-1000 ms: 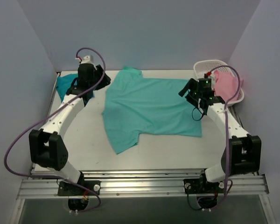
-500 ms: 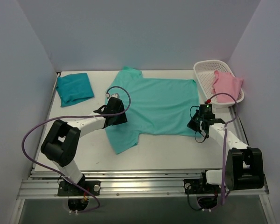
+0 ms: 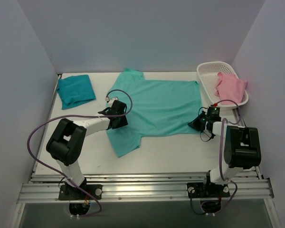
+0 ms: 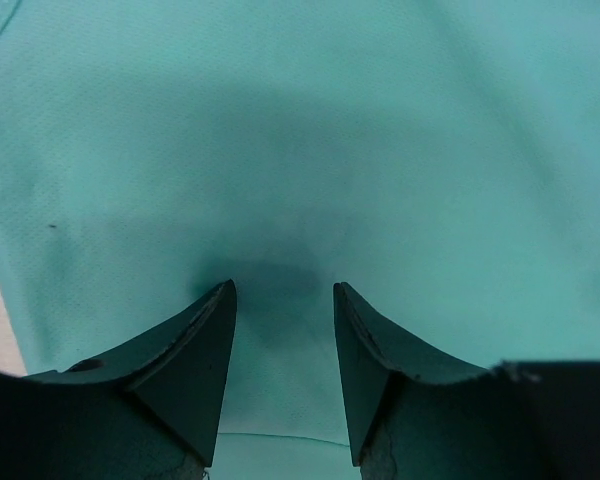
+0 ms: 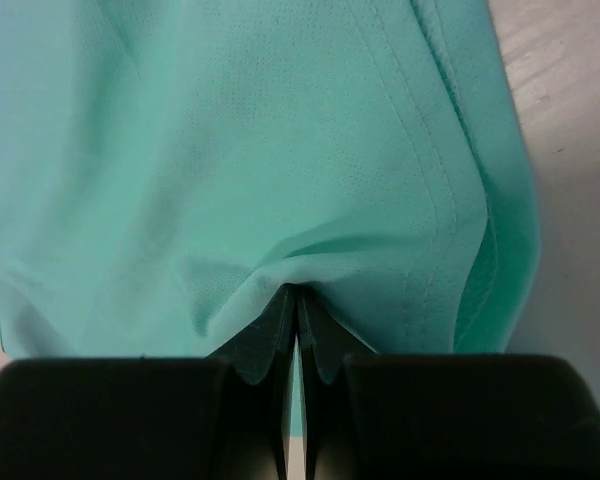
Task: Fold and stack the t-shirts
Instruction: Flatten the tshirt out
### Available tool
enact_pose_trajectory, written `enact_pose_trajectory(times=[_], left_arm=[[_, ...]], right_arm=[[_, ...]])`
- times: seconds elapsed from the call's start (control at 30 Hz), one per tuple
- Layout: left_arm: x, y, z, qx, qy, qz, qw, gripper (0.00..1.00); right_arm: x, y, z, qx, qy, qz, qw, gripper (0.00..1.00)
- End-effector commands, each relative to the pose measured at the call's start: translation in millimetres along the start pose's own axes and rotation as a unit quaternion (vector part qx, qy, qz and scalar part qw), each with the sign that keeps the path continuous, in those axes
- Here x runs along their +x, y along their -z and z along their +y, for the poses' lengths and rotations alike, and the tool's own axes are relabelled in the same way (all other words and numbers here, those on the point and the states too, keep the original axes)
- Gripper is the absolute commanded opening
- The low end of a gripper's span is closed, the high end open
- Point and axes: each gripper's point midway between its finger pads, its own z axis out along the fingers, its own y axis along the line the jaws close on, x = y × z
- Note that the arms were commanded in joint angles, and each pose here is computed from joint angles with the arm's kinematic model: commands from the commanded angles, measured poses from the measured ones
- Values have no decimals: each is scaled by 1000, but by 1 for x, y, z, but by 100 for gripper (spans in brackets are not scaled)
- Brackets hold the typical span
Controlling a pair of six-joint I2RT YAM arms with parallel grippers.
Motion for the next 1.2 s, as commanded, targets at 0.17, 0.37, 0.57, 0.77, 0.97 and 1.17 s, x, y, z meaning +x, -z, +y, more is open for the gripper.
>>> enact_pose_trajectory(times=[0.17, 0.37, 0.57, 0.77, 0.97, 1.17], left_arm=[[8, 3, 49, -83, 33, 6, 996, 53], [24, 15, 71, -106, 63, 2, 992, 53], [17, 21, 70, -103, 56, -14, 993, 53], [-32, 38, 33, -67, 42, -51, 996, 53], [-102, 105, -18, 1, 20, -134, 991, 54], [-90, 146, 5, 4, 28, -151, 988, 56]], right_arm=[[27, 5, -52, 103, -23, 30, 994, 0], [26, 26, -49, 103, -13, 16, 994, 0], [18, 50, -36, 89, -5, -11, 996, 0], [7, 69, -16, 64, 12, -35, 997, 0], [-20, 110, 21, 19, 42, -96, 994, 99], [-12, 146, 46, -32, 83, -117, 989, 100]])
